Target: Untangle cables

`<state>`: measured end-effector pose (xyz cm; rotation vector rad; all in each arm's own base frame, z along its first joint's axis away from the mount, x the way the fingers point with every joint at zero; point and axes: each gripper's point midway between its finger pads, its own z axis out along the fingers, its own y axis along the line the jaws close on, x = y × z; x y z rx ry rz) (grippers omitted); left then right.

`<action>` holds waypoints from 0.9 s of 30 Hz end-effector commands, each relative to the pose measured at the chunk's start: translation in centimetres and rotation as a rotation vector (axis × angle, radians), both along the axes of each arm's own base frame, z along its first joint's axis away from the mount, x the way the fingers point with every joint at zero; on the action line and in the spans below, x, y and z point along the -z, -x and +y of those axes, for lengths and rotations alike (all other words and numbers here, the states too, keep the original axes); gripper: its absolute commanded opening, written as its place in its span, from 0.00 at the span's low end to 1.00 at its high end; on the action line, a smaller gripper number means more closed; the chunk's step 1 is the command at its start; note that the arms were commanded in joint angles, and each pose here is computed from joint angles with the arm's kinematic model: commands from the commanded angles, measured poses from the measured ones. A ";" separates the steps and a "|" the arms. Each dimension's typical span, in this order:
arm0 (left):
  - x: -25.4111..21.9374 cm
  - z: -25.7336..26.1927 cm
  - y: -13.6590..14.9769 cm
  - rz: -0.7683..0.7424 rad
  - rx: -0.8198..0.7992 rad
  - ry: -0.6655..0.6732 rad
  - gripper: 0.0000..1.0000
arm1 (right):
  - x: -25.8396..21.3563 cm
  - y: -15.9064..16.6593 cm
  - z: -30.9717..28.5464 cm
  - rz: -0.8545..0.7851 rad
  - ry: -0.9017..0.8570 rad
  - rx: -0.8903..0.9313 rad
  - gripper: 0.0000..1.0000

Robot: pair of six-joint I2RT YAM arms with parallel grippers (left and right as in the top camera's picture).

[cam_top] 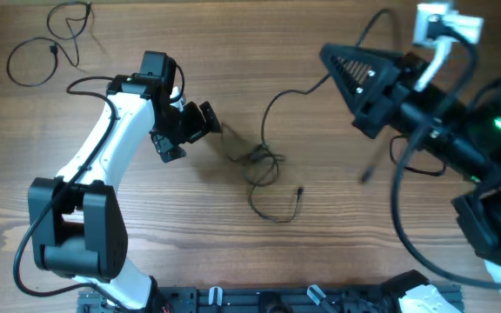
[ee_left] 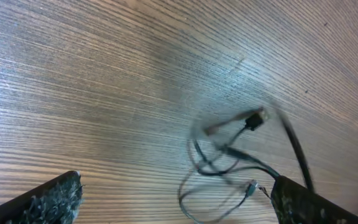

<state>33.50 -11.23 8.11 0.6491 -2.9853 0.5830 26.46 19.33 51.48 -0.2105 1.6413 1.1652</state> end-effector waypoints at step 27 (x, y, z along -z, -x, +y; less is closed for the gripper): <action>-24.4 -9.4 3.5 -0.856 0.682 0.340 0.91 | 5.3 -5.9 0.3 0.493 0.125 0.134 0.04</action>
